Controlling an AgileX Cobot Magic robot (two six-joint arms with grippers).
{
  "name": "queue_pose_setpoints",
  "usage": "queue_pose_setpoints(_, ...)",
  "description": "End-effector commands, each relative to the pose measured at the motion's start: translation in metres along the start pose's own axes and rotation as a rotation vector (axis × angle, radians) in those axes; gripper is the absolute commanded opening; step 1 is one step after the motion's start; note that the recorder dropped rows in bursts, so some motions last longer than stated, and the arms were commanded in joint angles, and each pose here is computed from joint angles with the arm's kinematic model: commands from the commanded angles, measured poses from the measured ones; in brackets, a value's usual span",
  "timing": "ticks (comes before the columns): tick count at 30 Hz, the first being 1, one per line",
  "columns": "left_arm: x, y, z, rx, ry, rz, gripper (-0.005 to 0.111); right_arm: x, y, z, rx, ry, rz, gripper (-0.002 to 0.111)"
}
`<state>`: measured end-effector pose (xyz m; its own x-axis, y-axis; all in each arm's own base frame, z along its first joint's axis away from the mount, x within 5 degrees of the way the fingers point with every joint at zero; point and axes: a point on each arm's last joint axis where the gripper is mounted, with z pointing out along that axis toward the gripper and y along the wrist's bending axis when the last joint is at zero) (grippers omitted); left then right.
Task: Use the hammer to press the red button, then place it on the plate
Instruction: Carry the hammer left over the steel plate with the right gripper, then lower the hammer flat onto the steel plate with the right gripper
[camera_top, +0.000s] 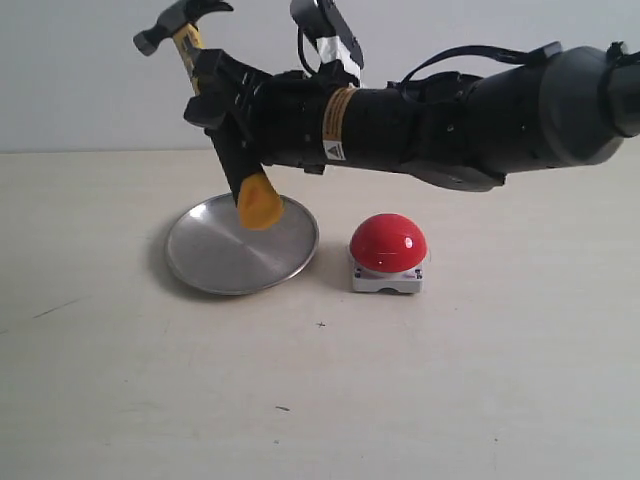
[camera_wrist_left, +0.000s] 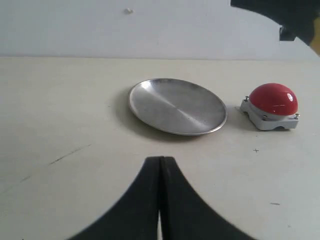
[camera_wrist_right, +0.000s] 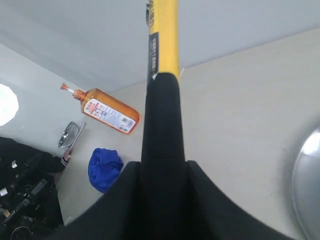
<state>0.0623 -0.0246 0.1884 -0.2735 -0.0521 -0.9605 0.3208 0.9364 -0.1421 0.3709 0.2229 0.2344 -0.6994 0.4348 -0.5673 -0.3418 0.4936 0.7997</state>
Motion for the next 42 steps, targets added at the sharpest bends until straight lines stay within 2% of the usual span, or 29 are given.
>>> queue_pose_setpoints(1,0.000,0.000,0.000,-0.002,-0.010,-0.002,0.000,0.008,-0.016,0.012,-0.030,0.026,0.053,0.000)
queue_pose_setpoints(15,0.000,0.000,0.000,-0.002,-0.010,-0.002,0.000,0.042,-0.088,0.040,0.058,-0.026,0.365,0.000)
queue_pose_setpoints(28,0.000,0.000,0.000,-0.002,-0.010,-0.002,0.000,0.050,-0.109,0.059,0.050,-0.027,0.478,0.000)
queue_pose_setpoints(32,0.000,0.000,0.000,-0.002,-0.010,-0.002,0.000,0.053,-0.115,0.060,0.097,-0.021,0.478,0.000)
queue_pose_setpoints(37,0.000,0.000,0.000,-0.002,-0.010,-0.002,0.000,0.052,-0.114,0.059,0.125,0.004,0.343,0.000)
queue_pose_setpoints(42,0.000,0.000,0.000,-0.002,-0.010,-0.002,0.000,0.044,-0.109,0.052,0.246,0.018,0.214,0.000)
